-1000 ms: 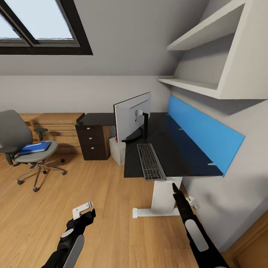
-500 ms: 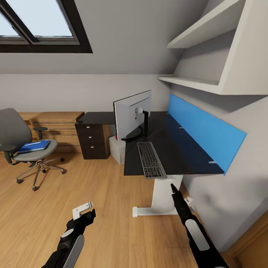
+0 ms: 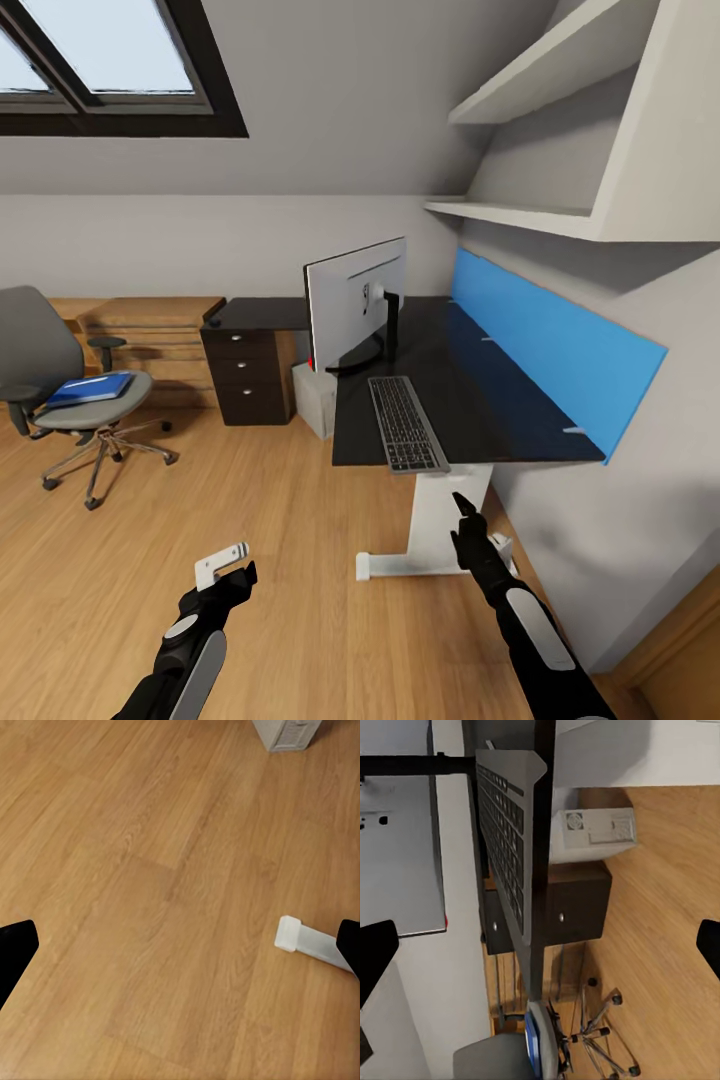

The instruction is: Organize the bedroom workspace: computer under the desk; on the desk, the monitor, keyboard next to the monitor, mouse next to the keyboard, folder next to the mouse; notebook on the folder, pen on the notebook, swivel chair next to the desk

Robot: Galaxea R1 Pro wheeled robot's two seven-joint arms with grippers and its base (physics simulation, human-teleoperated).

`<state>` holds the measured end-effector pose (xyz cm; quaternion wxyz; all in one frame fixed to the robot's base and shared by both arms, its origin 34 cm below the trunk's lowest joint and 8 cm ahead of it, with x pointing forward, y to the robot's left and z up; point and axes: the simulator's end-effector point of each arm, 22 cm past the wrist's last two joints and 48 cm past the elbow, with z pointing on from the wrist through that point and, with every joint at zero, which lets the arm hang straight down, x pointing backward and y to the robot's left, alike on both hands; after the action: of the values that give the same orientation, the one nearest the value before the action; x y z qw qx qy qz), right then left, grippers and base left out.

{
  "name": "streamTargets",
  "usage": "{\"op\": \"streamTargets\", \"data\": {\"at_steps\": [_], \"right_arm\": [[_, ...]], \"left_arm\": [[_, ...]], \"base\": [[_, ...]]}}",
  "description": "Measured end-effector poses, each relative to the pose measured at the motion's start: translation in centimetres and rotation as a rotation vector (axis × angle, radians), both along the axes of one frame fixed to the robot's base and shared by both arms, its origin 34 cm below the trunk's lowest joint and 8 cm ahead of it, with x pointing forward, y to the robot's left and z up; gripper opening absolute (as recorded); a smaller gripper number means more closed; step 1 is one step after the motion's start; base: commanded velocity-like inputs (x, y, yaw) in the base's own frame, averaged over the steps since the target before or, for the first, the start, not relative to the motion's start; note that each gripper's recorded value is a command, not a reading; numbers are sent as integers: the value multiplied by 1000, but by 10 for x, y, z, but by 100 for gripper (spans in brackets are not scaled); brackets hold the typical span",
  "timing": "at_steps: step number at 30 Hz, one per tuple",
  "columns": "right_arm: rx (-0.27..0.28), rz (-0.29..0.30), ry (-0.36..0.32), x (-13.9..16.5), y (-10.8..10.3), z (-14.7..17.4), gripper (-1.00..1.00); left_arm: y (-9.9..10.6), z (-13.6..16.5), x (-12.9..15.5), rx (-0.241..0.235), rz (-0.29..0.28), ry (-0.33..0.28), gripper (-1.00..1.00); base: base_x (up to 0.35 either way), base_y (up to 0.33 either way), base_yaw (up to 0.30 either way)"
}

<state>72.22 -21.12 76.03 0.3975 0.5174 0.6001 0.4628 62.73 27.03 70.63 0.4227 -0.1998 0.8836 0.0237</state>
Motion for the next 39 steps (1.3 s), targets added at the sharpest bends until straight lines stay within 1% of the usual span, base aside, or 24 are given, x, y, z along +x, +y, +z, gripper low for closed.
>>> {"op": "streamTargets", "data": {"at_steps": [7,14,16,24,25,32,39], "right_arm": [[10,-1,-47,2,0,-1,100],[11,-6,-53,2,-2,-12,100],[9,-9,-53,2,-3,-15,100],[0,-12,-93,6,-6,-11,100],[-3,-13,-110,8,-7,-6,100],[-20,-14,-147,11,-16,-3,100],[-30,-15,-161,11,-22,-10,100]], "left_arm": [[0,-12,0,0,0,0,100],[0,-24,-1,-1,0,-1,100],[-1,-28,-1,-1,-1,-1,100],[-1,-42,-2,-1,-1,-1,100],[-1,-44,-3,-1,-1,-1,100],[-1,-56,-4,-1,-1,-1,100],[-1,-70,-5,-1,-1,-1,100]], "base": [[0,0,0],[0,0,0],[0,0,0],[0,0,0],[0,0,0],[0,0,0],[0,0,0]]}}
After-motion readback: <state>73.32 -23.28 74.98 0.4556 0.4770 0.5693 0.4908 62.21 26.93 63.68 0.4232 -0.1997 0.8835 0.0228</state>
